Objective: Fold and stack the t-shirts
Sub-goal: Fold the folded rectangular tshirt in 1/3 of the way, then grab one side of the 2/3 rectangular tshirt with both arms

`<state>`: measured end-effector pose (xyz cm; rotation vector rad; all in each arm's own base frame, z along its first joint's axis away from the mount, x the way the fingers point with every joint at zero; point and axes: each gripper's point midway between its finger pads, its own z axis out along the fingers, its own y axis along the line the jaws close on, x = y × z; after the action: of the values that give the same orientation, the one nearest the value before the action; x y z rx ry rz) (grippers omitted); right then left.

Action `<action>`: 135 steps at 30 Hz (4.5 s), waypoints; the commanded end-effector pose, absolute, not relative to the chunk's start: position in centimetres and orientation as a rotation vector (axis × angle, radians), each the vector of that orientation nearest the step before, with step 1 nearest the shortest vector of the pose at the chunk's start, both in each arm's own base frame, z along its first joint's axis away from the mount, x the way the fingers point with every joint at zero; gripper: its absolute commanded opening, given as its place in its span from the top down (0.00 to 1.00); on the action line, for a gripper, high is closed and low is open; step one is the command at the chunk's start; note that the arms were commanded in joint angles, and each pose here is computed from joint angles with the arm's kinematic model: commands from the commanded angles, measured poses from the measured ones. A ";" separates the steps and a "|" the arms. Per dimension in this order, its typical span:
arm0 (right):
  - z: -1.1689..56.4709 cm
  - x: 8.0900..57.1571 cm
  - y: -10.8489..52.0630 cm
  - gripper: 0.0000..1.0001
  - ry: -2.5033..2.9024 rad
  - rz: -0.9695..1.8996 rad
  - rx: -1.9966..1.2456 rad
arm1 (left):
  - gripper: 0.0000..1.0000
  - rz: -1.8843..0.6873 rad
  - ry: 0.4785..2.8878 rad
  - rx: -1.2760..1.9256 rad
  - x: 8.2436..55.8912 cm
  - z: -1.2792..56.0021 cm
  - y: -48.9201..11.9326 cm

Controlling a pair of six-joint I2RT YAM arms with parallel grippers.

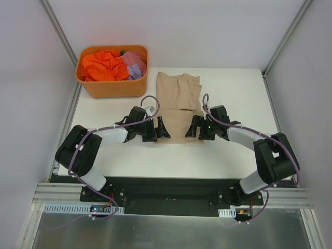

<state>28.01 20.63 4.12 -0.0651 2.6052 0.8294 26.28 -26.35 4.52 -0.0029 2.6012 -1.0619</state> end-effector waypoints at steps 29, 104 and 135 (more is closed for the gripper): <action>7.4 30.5 21.6 0.04 2.526 0.640 -0.121 | 0.01 -0.704 2.498 -0.054 29.3 10.1 -26.1; 2.1 18.1 15.5 0.35 2.603 0.648 0.161 | 1.00 -0.786 2.722 -0.210 17.3 1.8 -21.9; 6.7 14.2 17.5 0.99 2.687 0.828 -0.157 | 1.00 -0.863 2.486 -0.067 17.6 6.5 -21.2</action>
<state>16.68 16.52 2.82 0.0345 2.6690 0.6903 17.43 -21.56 3.78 -0.1709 2.6230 -0.8397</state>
